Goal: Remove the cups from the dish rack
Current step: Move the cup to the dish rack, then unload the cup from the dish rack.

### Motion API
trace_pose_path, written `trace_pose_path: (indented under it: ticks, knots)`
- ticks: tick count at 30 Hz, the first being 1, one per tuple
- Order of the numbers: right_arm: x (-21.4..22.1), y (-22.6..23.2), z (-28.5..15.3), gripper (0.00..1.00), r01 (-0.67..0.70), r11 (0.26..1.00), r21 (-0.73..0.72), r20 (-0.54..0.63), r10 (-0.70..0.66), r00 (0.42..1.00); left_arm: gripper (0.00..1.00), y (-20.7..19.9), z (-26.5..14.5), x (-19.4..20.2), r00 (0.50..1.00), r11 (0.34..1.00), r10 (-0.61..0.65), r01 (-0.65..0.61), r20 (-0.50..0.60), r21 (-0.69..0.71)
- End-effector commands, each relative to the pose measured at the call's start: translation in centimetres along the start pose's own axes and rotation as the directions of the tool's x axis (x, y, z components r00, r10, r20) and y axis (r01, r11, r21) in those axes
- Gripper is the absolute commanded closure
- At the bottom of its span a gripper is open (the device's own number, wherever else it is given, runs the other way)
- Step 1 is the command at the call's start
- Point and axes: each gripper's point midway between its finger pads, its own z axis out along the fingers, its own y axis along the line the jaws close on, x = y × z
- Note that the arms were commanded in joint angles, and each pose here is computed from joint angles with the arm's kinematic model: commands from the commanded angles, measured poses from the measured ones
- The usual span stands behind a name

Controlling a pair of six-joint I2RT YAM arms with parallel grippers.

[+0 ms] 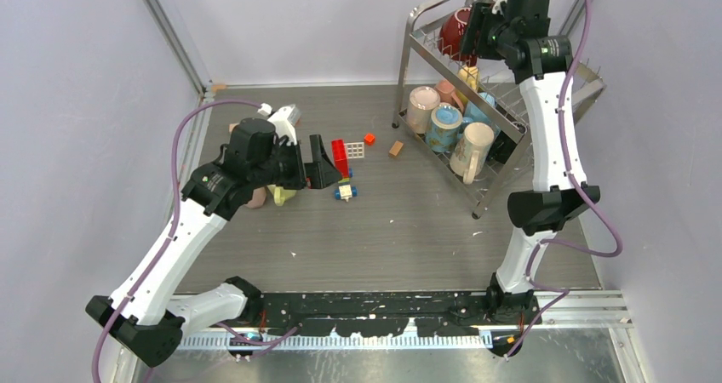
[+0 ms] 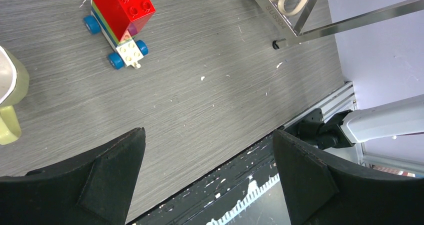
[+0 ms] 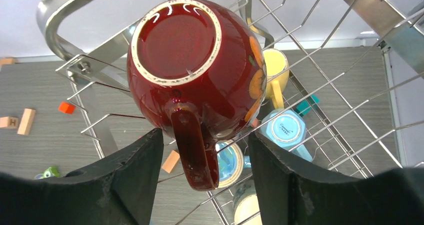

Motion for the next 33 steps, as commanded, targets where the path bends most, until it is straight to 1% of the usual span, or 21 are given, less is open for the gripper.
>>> trace_pose_path:
  ticks: [1,9,19,23,28,33]
  knots:
    - [-0.3,-0.6,0.1,0.34,0.026,0.998,0.052,0.014,-0.027,1.000,0.00,-0.8,-0.1,-1.1,0.999,0.999,0.021,-0.023,0.050,0.029]
    - [1.1,-0.8,1.0,0.44,0.053,0.996,0.070,-0.030,-0.051,0.998,0.00,-0.8,0.1,-1.0,0.999,0.999,0.020,-0.021,0.044,0.027]
    - [2.3,-1.1,1.6,0.51,0.064,0.994,0.092,-0.065,-0.058,0.996,0.00,-0.7,0.3,-0.8,0.999,1.000,0.022,-0.023,0.039,0.022]
    - [2.6,-1.2,1.6,0.56,0.070,0.992,0.103,-0.075,-0.063,0.995,0.00,-0.8,0.2,-0.7,0.999,0.999,0.022,-0.023,0.041,0.022]
    - [2.4,-1.7,1.0,0.56,0.076,0.987,0.140,-0.072,-0.067,0.995,0.00,-0.7,0.2,-0.8,0.999,0.999,0.023,-0.024,0.042,0.021]
    - [2.1,-1.9,0.5,0.57,0.081,0.986,0.146,-0.065,-0.072,0.995,0.00,-0.8,0.2,-0.7,0.999,0.999,0.023,-0.024,0.040,0.022]
